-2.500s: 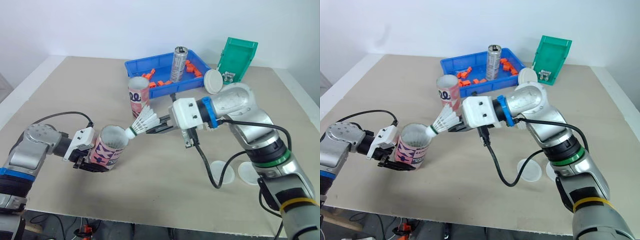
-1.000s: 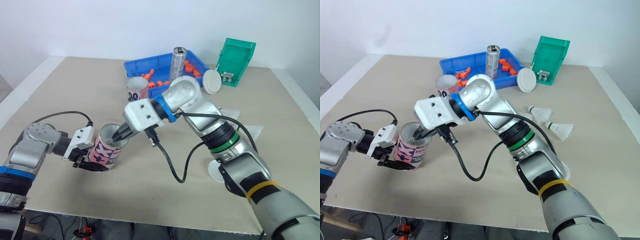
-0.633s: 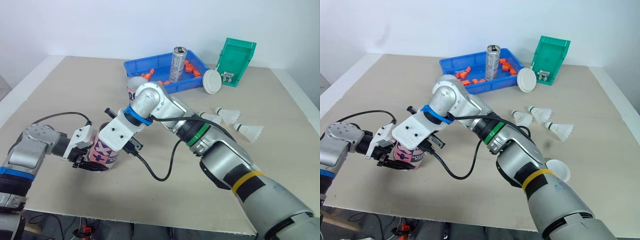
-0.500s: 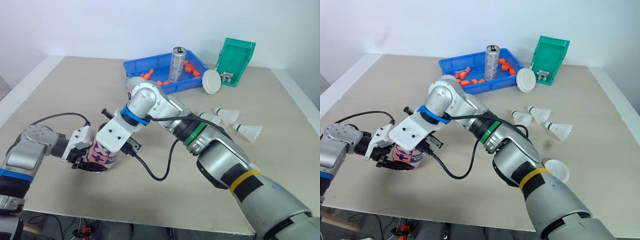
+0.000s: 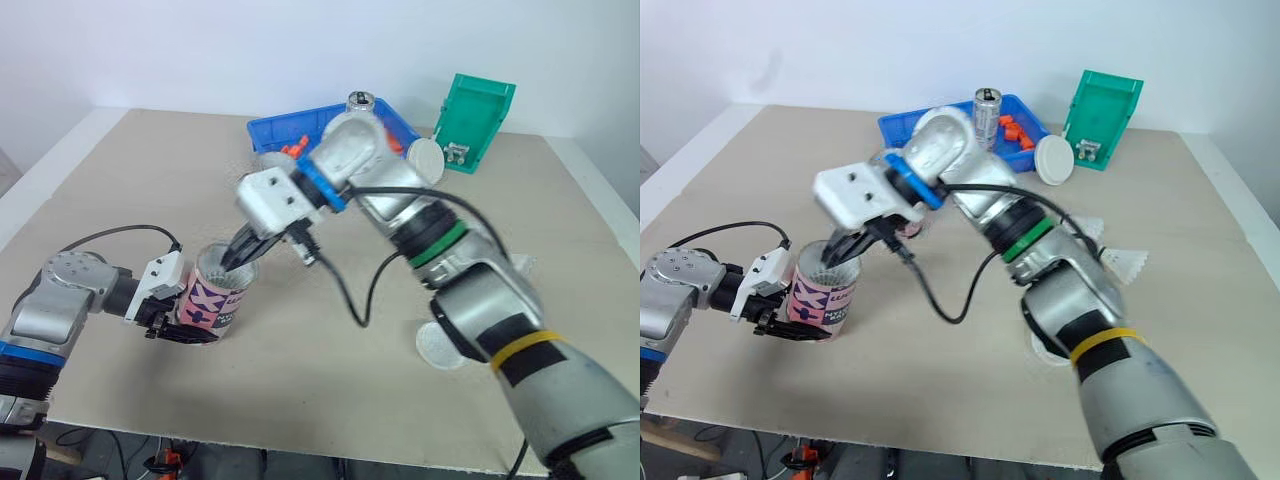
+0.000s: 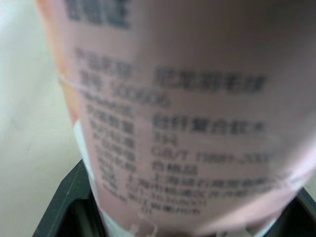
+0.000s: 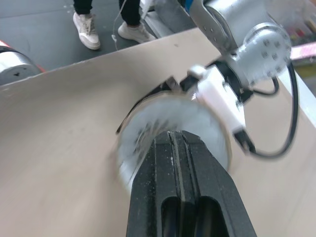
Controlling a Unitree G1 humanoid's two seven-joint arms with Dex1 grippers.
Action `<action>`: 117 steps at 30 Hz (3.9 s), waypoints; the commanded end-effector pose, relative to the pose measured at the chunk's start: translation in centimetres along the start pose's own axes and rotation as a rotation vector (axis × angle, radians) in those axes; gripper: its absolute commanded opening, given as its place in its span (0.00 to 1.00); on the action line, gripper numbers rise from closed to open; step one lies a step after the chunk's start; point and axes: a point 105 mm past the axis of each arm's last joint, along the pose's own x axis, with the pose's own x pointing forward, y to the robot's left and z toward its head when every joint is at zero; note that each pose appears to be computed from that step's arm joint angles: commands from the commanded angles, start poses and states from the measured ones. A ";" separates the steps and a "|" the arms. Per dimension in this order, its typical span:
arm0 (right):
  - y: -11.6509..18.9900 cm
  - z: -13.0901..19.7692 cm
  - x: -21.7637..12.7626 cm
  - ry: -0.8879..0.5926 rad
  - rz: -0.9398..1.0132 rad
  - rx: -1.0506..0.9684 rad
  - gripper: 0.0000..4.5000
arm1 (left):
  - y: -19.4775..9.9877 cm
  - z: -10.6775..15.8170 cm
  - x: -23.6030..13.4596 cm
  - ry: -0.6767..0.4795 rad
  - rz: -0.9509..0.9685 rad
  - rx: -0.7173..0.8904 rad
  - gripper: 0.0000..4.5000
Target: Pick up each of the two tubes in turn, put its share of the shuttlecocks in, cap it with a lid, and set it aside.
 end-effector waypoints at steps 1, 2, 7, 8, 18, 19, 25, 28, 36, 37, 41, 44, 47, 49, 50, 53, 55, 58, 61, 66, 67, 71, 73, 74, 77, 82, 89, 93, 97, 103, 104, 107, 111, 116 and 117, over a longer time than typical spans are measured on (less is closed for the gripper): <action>0.3 1.3 -1.8 -0.013 0.007 -0.032 0.00 | -0.1 0.7 0.1 -0.032 0.004 0.018 0.63; 0.8 0.8 -2.7 -0.004 -0.020 -0.013 0.00 | -0.1 0.9 0.1 -0.043 0.009 0.021 0.63; 3.0 -1.6 -5.9 0.052 -0.169 0.080 0.00 | -0.2 2.0 0.3 -0.103 0.029 0.056 0.63; 3.7 -2.1 -6.9 0.054 -0.230 0.135 0.00 | -0.1 2.5 0.4 -0.134 0.044 0.086 0.63; 14.4 -4.6 -11.2 0.195 -0.285 0.552 0.70 | -0.5 6.0 4.4 -0.393 0.070 0.171 0.63; 15.8 -4.7 -11.4 0.221 -0.244 0.587 0.76 | -0.6 6.2 5.1 -0.418 0.071 0.170 0.63; 20.1 -6.4 -13.4 0.403 -0.168 0.698 0.76 | -0.1 6.4 9.1 -0.531 0.124 0.156 0.63; 21.4 -7.4 -14.0 0.444 -0.154 0.774 0.76 | 0.4 6.0 12.3 -0.541 0.162 0.159 0.63; 22.4 -9.2 -13.2 0.467 -0.161 0.854 0.76 | -0.8 4.4 15.0 -0.499 0.131 0.165 0.63; 22.5 -9.4 -12.9 0.466 -0.162 0.865 0.76 | -0.9 4.1 15.2 -0.488 0.126 0.171 0.63; 22.5 -10.2 -12.0 0.455 -0.160 0.884 0.76 | -0.7 3.8 15.1 -0.481 0.125 0.165 0.63; 22.6 -10.8 -11.4 0.451 -0.153 0.893 0.76 | -0.6 3.6 14.9 -0.483 0.123 0.149 0.63; 23.0 -11.7 -11.0 0.474 -0.144 0.900 0.76 | -0.8 3.6 14.9 -0.493 0.102 0.095 0.63; 23.4 -12.2 -10.9 0.494 -0.124 0.899 0.76 | -1.4 3.3 15.0 -0.484 0.052 0.033 0.63; 23.5 -12.3 -10.9 0.502 -0.113 0.897 0.76 | -1.8 3.2 15.1 -0.475 0.028 0.012 0.63; 23.6 -12.8 -11.1 0.541 -0.088 0.876 0.71 | -2.8 2.2 15.2 -0.427 -0.026 -0.039 0.63; 23.6 -13.1 -11.2 0.555 -0.077 0.865 0.61 | -3.0 1.7 15.2 -0.400 -0.041 -0.054 0.63; 23.6 -13.5 -11.3 0.569 -0.065 0.849 0.31 | -3.0 1.6 15.1 -0.389 -0.044 -0.061 0.63; 23.1 -13.6 -11.3 0.555 -0.070 0.823 0.06 | -2.6 1.5 15.0 -0.376 -0.045 -0.064 0.63; 21.1 -12.0 -11.0 0.473 -0.109 0.767 0.06 | -1.9 1.2 14.8 -0.359 -0.043 -0.067 0.63; 20.4 -11.3 -10.9 0.449 -0.122 0.745 0.06 | -1.7 1.2 14.7 -0.354 -0.043 -0.067 0.63; 17.6 -8.6 -10.8 0.372 -0.170 0.667 0.06 | -1.3 0.9 14.7 -0.336 -0.052 -0.077 0.63; 15.3 -6.4 -10.6 0.298 -0.202 0.602 0.06 | -1.4 0.6 14.7 -0.323 -0.067 -0.079 0.63; 14.3 -5.2 -10.6 0.268 -0.213 0.564 0.06 | -1.4 0.5 14.7 -0.315 -0.075 -0.079 0.63; 11.7 -3.0 -10.7 0.213 -0.243 0.481 0.06 | -1.3 0.2 14.7 -0.293 -0.090 -0.076 0.63; 7.0 1.0 -10.8 0.137 -0.265 0.296 0.06 | -0.9 -0.1 14.4 -0.258 -0.107 -0.058 0.63; 3.8 3.0 -9.0 0.100 -0.190 0.136 0.06 | -0.7 -0.5 14.2 -0.193 -0.134 0.006 0.63; 3.2 3.1 -8.0 0.102 -0.149 0.096 0.06 | -0.9 -1.3 14.1 -0.139 -0.148 0.042 0.63; 3.7 1.7 -7.3 0.145 -0.106 0.098 0.06 | -0.9 -1.2 14.0 -0.143 -0.148 0.044 0.63; 4.5 0.6 -7.2 0.192 -0.080 0.102 0.06 | -0.7 -1.0 13.9 -0.163 -0.136 0.029 0.63; 4.6 0.5 -7.2 0.193 -0.077 0.101 0.06 | -0.7 -1.0 13.8 -0.164 -0.134 0.027 0.63; 4.8 0.3 -7.2 0.212 -0.070 0.091 0.06 | -0.6 -0.9 13.7 -0.169 -0.131 0.021 0.63; 4.5 0.7 -7.5 0.201 -0.081 0.081 0.06 | -0.6 -0.9 13.7 -0.170 -0.129 0.017 0.63; 3.5 2.3 -8.5 0.151 -0.113 0.062 0.06 | -0.7 -1.0 13.7 -0.169 -0.126 0.011 0.63; 3.4 2.4 -8.5 0.148 -0.113 0.058 0.06 | -0.7 -1.1 13.6 -0.169 -0.126 0.010 0.63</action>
